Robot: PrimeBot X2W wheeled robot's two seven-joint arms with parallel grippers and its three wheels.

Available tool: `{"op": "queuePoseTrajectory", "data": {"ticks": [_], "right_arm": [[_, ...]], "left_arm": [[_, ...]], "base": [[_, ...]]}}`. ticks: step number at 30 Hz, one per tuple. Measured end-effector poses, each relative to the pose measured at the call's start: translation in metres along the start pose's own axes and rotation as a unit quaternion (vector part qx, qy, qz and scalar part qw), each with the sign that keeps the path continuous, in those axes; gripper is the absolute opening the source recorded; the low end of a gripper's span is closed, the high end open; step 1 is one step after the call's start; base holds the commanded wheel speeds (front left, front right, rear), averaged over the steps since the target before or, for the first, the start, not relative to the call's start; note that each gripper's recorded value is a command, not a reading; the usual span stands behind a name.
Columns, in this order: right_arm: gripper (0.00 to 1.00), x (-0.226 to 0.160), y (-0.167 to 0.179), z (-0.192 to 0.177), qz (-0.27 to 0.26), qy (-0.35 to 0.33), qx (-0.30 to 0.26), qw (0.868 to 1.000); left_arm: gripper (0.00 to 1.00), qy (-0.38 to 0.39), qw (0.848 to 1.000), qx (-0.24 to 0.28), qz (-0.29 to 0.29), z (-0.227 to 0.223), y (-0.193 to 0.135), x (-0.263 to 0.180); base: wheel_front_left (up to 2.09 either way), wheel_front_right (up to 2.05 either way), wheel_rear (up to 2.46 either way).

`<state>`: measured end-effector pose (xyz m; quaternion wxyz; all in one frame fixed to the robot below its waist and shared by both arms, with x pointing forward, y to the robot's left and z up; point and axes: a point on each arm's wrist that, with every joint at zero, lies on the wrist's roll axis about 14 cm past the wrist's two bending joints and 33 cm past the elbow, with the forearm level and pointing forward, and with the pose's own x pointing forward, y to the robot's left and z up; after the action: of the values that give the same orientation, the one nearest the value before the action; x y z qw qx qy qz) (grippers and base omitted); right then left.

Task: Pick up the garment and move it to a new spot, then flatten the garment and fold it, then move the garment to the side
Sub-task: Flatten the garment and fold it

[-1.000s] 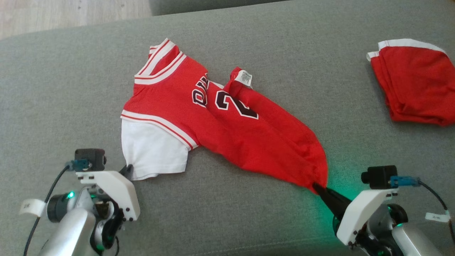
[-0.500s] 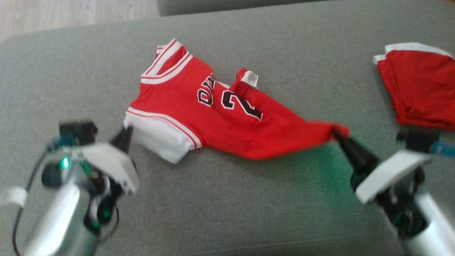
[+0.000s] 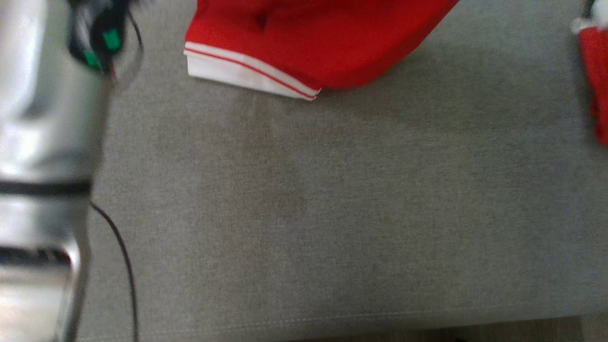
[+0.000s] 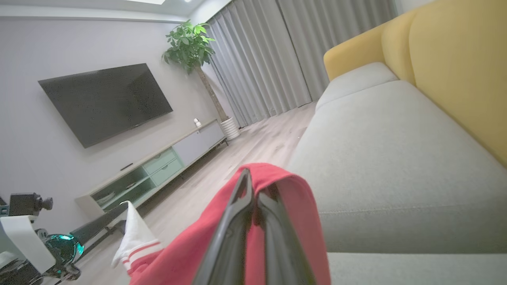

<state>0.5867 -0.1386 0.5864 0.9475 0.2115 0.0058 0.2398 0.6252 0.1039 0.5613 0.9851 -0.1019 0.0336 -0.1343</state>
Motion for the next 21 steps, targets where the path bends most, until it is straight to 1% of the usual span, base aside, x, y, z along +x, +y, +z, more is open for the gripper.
{"op": "queuePoseTrajectory", "data": {"ticks": [3, 7, 10, 13, 16, 21], "right_arm": [[0.0, 0.03, -0.009, 0.018, 0.002, -0.026, 0.016, 1.0], [0.0, 0.061, -0.021, 0.043, -0.002, -0.056, 0.018, 0.998], [0.0, 0.077, -0.024, 0.071, -0.001, -0.086, 0.017, 0.996], [0.0, 0.088, -0.022, 0.105, 0.001, -0.123, 0.005, 0.992], [0.0, 0.092, -0.015, 0.137, 0.006, -0.153, -0.002, 0.988], [0.0, 0.093, -0.011, 0.153, 0.002, -0.154, -0.025, 0.988]], "left_arm": [[0.0, -0.037, 0.999, 0.026, 0.006, 0.032, 0.008, 0.03], [0.0, -0.088, 0.996, 0.023, 0.015, 0.077, 0.012, 0.057], [0.0, -0.134, 0.991, 0.027, 0.015, 0.112, 0.013, 0.067], [0.0, -0.185, 0.982, 0.027, 0.012, 0.153, 0.01, 0.069], [0.0, -0.212, 0.977, 0.032, 0.004, 0.186, 0.002, 0.07], [0.0, -0.221, 0.974, 0.039, -0.015, 0.213, -0.015, 0.067]], "base": [[0.0, 0.0, 0.0], [0.0, 0.0, 0.0], [0.0, 0.0, 0.0], [0.0, 0.0, 0.0], [0.0, 0.0, 0.0], [0.0, 0.0, 0.0]]}}
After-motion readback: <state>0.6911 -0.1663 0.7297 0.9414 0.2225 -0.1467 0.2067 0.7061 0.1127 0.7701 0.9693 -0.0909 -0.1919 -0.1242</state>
